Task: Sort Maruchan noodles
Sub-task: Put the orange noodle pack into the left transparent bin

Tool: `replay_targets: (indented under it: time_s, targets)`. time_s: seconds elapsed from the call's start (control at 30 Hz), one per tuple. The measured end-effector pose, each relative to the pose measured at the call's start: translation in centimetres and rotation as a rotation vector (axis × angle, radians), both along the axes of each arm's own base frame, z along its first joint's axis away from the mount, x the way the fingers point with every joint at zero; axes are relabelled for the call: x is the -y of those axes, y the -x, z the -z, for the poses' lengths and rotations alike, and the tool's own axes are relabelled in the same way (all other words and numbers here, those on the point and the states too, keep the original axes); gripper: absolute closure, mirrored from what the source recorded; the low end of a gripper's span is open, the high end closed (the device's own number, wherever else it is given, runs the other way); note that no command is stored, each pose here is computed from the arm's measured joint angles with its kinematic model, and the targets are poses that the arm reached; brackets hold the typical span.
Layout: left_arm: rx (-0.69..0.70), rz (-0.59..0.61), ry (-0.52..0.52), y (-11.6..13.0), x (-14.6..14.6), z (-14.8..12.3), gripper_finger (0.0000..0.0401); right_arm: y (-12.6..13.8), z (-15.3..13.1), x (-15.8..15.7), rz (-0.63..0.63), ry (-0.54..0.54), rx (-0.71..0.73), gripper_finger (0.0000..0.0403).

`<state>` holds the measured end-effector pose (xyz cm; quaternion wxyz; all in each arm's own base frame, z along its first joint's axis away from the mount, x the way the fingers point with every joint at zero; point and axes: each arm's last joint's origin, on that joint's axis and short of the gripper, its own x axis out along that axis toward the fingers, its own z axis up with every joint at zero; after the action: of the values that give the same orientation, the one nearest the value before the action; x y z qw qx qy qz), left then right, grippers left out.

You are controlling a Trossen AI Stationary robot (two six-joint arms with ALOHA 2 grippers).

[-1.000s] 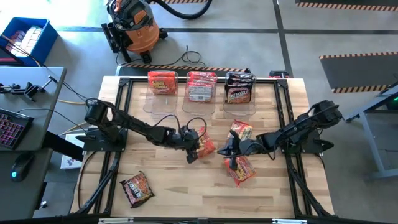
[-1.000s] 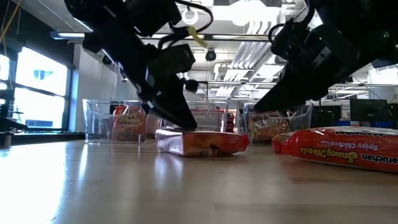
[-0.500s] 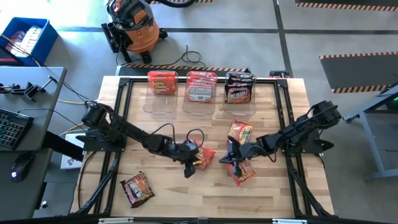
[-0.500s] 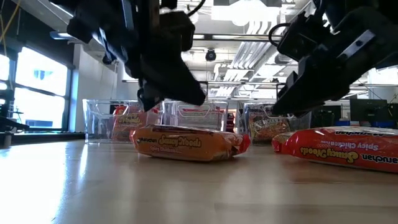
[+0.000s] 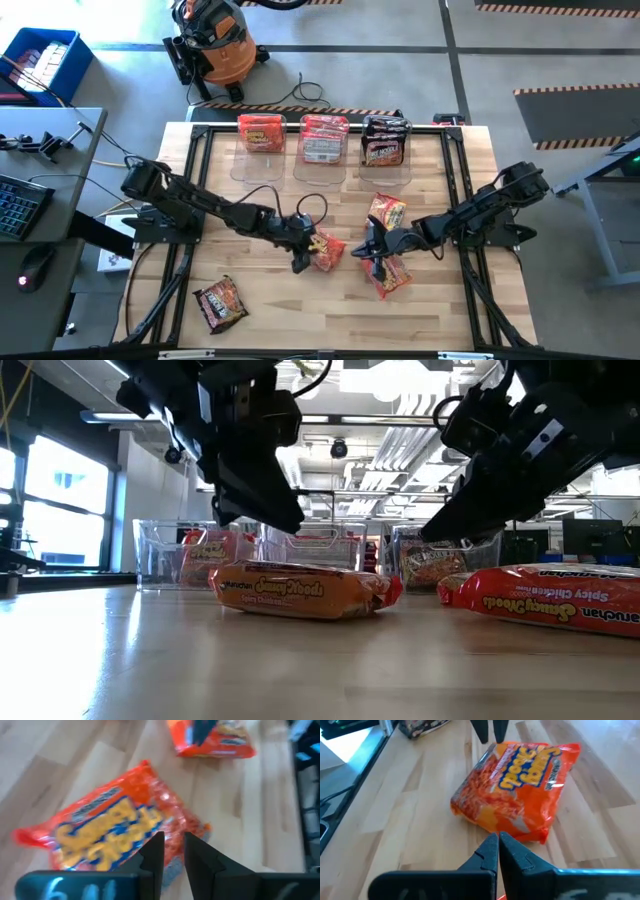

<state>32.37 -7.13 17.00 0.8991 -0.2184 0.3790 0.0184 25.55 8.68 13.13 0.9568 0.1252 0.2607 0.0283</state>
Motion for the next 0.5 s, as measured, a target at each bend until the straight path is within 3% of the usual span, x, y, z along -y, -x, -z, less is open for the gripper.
replay_targets:
  time_s: [0.23, 0.33, 0.5]
  targets:
    - [-0.018, -0.005, -0.040, 0.3, -0.4, 0.5, 0.0334, -0.1, 0.0, 0.4, 0.072, -0.038, -0.009, 0.0403]
    - [-0.060, -0.029, -0.037, 1.9, 0.0, 1.4, 0.0347, 0.0, 0.2, 0.5, 0.100, -0.034, -0.027, 0.0403]
    - [0.018, -0.110, 0.012, 4.3, 0.2, 1.5, 0.0371, 0.0, 0.4, 0.5, 0.112, -0.040, -0.041, 0.0403]
